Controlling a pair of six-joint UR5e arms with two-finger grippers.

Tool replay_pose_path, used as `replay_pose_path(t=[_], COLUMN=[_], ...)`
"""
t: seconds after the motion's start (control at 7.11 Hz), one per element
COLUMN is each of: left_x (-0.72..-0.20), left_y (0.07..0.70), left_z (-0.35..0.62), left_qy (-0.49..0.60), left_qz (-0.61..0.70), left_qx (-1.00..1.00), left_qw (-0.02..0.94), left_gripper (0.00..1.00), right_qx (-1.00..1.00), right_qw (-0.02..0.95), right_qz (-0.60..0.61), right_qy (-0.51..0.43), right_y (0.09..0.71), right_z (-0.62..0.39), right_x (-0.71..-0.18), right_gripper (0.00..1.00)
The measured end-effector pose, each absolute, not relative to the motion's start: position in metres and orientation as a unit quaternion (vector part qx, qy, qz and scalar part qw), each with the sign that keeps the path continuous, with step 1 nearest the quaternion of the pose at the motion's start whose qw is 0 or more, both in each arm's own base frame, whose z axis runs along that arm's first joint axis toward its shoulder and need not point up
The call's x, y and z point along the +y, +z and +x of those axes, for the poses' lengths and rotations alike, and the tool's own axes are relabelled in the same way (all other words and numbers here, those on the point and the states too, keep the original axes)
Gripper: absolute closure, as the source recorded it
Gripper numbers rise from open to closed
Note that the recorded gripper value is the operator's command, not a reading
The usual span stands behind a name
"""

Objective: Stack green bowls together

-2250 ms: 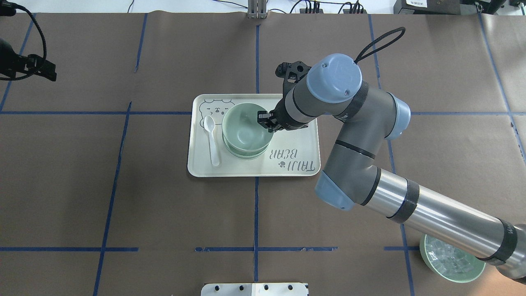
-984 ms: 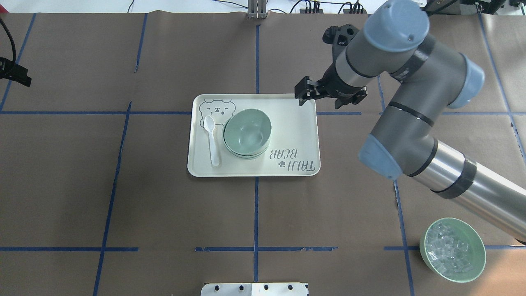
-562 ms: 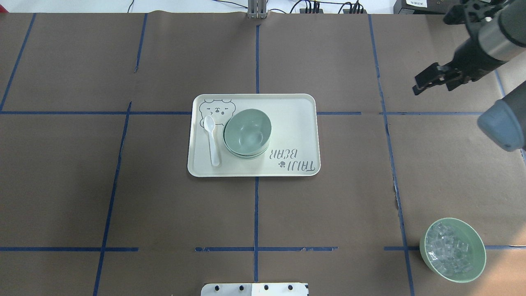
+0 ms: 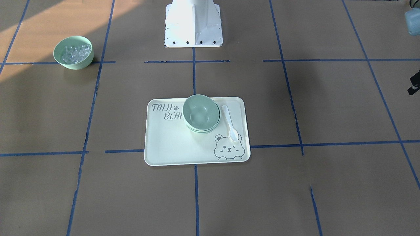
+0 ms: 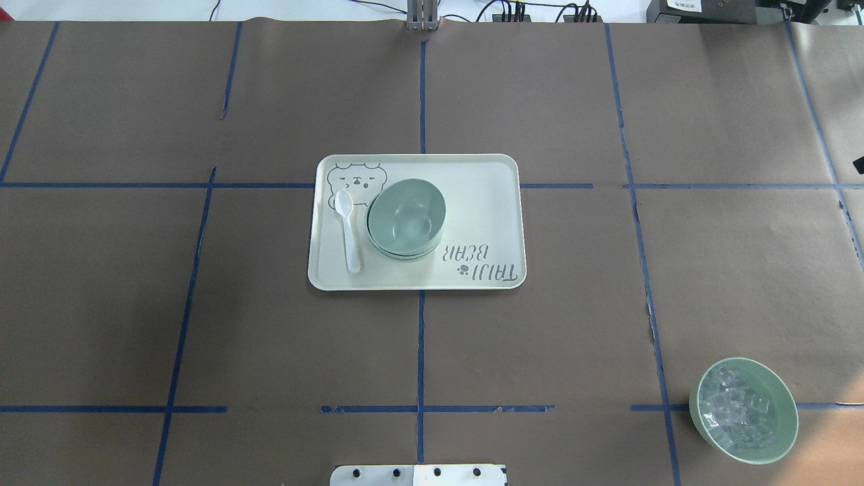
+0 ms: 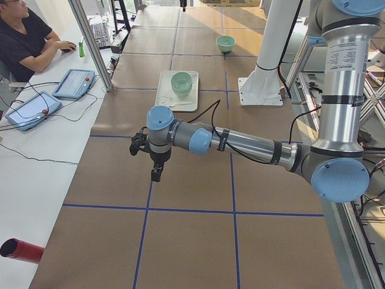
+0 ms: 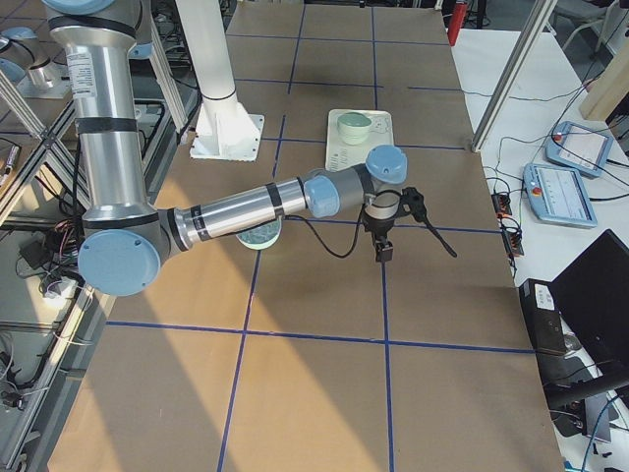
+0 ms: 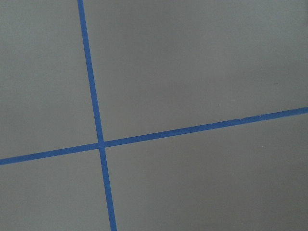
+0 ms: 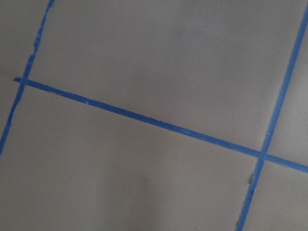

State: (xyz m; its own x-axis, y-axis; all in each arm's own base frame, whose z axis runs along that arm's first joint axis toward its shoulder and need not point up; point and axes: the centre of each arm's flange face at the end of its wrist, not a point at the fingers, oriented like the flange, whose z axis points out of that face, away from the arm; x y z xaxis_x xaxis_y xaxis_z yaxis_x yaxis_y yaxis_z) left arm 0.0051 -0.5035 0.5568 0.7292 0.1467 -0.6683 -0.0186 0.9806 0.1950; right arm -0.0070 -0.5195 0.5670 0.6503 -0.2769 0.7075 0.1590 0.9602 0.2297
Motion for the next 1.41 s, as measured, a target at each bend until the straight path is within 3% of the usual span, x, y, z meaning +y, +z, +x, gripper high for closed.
replay_pose_path(t=[0.42, 0.84, 1.41], left_x=[-0.485, -0.462, -0.462], left_y=[0.596, 0.629, 0.628], left_z=[-0.026, -0.035, -0.049], left_qy=[0.026, 0.005, -0.018], left_qz=[0.071, 0.037, 0.021], left_qx=[0.359, 0.38, 0.387], left_qw=[0.93, 0.924, 0.922], left_gripper=[0.0, 0.0, 0.0], right_qx=[-0.411, -0.409, -0.408], right_qw=[0.905, 0.908, 0.911], right_qz=[0.05, 0.048, 0.04], right_qy=[-0.097, -0.072, -0.05], right_y=[0.623, 0.633, 0.646], right_z=[0.029, 0.049, 0.064], right_x=[-0.509, -0.505, -0.501], right_gripper=[0.0, 0.0, 0.0])
